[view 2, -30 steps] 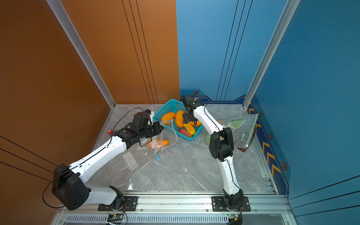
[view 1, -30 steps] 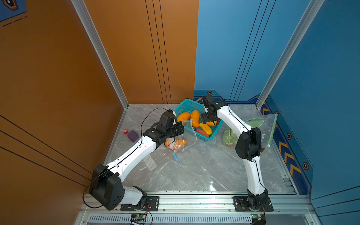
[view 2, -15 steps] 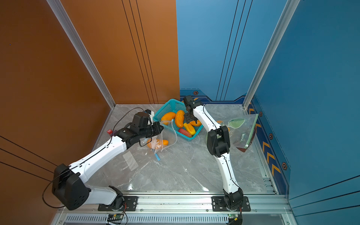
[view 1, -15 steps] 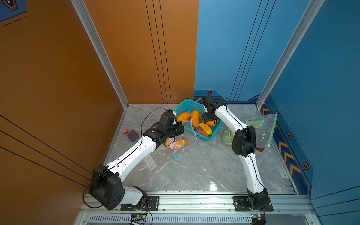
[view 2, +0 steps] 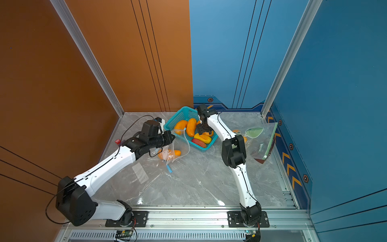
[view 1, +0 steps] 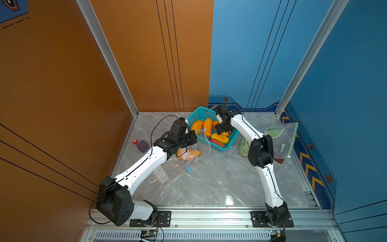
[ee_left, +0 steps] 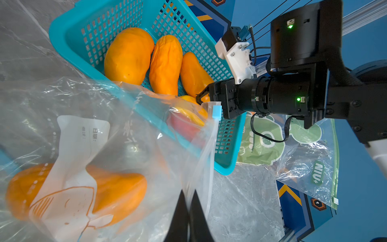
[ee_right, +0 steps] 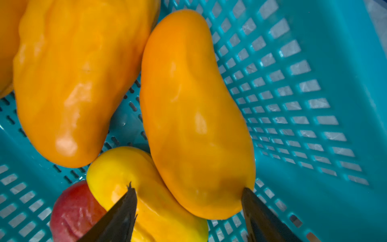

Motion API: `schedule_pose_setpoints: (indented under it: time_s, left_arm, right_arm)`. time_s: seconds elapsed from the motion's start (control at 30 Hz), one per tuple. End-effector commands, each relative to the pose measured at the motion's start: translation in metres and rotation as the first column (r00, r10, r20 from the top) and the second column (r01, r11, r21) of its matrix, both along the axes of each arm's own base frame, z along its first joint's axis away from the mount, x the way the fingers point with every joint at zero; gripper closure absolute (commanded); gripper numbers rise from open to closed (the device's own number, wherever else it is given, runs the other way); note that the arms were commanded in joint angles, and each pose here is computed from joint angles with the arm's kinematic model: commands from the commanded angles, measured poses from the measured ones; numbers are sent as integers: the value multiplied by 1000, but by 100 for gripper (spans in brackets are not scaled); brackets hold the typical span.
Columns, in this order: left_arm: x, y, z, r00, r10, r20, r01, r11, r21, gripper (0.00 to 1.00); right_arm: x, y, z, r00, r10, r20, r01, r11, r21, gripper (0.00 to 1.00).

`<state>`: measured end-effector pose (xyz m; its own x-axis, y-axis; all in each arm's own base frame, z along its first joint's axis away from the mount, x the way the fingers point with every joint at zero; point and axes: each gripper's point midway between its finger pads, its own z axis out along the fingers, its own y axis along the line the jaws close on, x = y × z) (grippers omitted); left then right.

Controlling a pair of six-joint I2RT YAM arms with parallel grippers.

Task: Place the mango in a zip-top bag and seal the zipper
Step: Pick up the mango from the basket.

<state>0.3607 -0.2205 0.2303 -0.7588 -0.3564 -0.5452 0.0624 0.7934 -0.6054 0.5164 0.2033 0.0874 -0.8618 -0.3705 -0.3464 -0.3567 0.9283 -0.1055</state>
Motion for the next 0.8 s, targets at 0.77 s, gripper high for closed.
schedule_pose_setpoints:
  time_s: [0.77]
  left_arm:
    - [7, -1, 3, 1000, -16, 18, 16, 1000, 3, 100]
  right_arm:
    - [23, -12, -59, 997, -71, -7, 70, 993, -98, 2]
